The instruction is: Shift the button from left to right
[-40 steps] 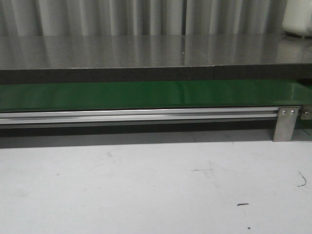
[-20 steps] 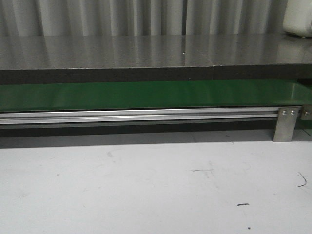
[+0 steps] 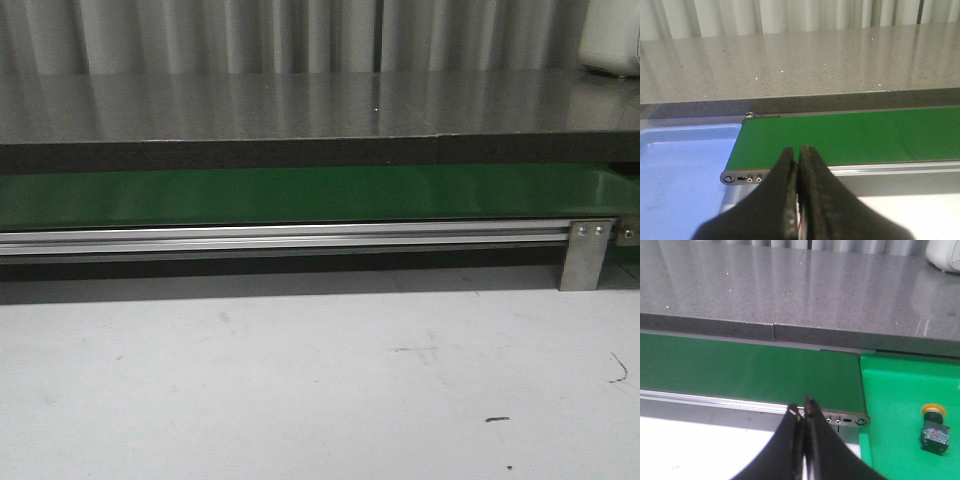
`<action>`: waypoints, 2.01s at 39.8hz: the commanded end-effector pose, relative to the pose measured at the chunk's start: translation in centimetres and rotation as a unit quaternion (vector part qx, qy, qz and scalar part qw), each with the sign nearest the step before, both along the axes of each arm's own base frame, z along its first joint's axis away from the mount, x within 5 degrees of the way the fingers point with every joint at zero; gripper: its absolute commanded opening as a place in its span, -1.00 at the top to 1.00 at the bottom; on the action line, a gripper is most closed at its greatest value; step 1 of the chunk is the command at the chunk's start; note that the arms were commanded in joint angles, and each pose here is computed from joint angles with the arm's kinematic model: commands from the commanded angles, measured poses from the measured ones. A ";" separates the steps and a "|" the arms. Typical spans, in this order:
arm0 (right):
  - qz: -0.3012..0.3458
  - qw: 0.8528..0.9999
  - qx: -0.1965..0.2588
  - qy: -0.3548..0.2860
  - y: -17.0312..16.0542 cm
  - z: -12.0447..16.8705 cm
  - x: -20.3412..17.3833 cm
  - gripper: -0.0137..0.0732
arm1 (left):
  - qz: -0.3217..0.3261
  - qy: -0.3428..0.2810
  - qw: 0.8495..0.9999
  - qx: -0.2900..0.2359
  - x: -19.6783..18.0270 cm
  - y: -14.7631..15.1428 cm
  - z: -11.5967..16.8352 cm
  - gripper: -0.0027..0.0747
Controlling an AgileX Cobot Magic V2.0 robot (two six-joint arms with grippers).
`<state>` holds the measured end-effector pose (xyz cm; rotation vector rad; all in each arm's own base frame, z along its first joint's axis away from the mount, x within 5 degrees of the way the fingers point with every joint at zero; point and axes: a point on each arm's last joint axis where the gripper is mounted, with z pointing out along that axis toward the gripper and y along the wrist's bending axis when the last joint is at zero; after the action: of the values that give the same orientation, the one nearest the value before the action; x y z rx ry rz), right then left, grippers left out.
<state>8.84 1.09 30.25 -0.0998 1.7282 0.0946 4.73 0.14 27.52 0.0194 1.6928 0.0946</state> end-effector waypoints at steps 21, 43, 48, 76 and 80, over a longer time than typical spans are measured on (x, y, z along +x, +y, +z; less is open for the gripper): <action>-0.004 0.997 0.005 -0.081 -0.2 1.3 -1.4 0.85 | -0.002 -0.050 0.999 -0.006 0.0 0.0 1.5 0.99; -0.004 0.997 0.005 -0.081 -0.2 1.3 -1.4 0.85 | -0.001 -0.048 0.999 -0.007 0.0 0.0 1.4 0.99; -0.004 0.997 0.005 -0.081 -0.2 1.3 -1.4 0.85 | -0.005 -0.038 0.999 -0.012 0.2 0.0 0.5 0.99; -0.004 0.997 0.005 -0.081 -0.2 1.3 -1.4 0.85 | -0.020 -0.035 0.998 -0.050 0.9 -0.2 -8.5 0.99; -0.004 0.997 0.005 -0.081 -0.2 1.3 -1.4 0.85 | -0.020 -0.035 0.998 -0.050 0.9 -0.2 -8.5 0.99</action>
<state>7.47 0.96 30.00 -0.0963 1.6696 0.0970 5.57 -0.08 19.12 -0.0001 1.7021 -0.0069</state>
